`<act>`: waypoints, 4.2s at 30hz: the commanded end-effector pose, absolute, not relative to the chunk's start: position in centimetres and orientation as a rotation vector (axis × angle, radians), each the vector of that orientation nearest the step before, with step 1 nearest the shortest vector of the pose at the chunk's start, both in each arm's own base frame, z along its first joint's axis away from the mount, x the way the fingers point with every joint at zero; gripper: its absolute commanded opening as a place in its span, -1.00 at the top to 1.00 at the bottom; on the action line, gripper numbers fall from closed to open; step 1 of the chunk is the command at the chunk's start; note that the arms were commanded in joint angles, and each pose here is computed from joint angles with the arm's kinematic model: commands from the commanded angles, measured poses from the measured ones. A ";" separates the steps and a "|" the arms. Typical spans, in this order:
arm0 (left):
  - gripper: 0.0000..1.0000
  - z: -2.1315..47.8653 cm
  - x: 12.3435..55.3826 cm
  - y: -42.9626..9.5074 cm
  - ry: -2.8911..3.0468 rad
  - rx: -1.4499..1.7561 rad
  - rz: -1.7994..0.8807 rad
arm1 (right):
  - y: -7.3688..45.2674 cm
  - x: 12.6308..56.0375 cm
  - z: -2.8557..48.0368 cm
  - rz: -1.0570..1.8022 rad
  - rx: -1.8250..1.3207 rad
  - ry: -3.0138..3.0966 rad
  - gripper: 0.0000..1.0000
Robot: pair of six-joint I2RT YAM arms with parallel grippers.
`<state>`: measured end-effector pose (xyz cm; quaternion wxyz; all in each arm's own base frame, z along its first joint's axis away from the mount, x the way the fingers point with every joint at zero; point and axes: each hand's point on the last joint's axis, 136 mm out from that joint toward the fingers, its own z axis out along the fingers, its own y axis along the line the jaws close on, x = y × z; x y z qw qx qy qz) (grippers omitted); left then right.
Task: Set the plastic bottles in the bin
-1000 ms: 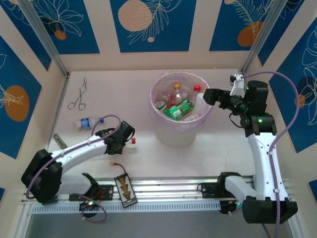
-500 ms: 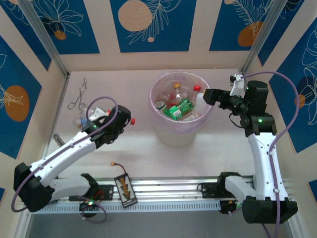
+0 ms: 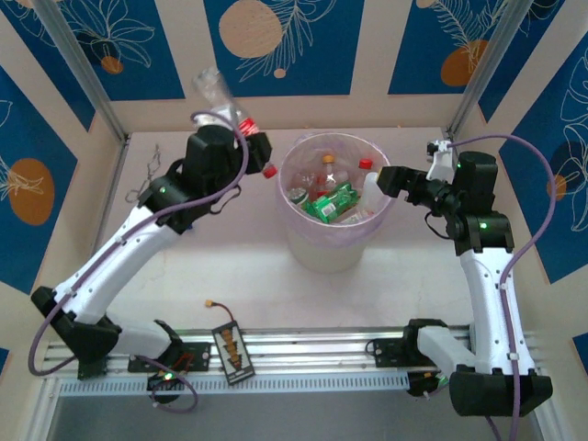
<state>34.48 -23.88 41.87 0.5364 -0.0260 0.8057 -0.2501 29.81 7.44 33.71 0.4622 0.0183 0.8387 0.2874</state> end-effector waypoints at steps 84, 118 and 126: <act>-0.52 32.4 30.8 -46.5 2.082 1.036 -1.033 | 7.1 29.6 34.4 0.791 0.209 2.031 -0.62; -0.06 25.0 32.1 -42.0 2.347 0.852 -0.783 | 6.1 30.2 34.5 0.801 0.251 2.019 -0.62; -0.44 25.2 32.5 -42.0 2.339 0.859 -0.778 | 6.3 30.4 34.5 0.814 0.246 2.026 -0.62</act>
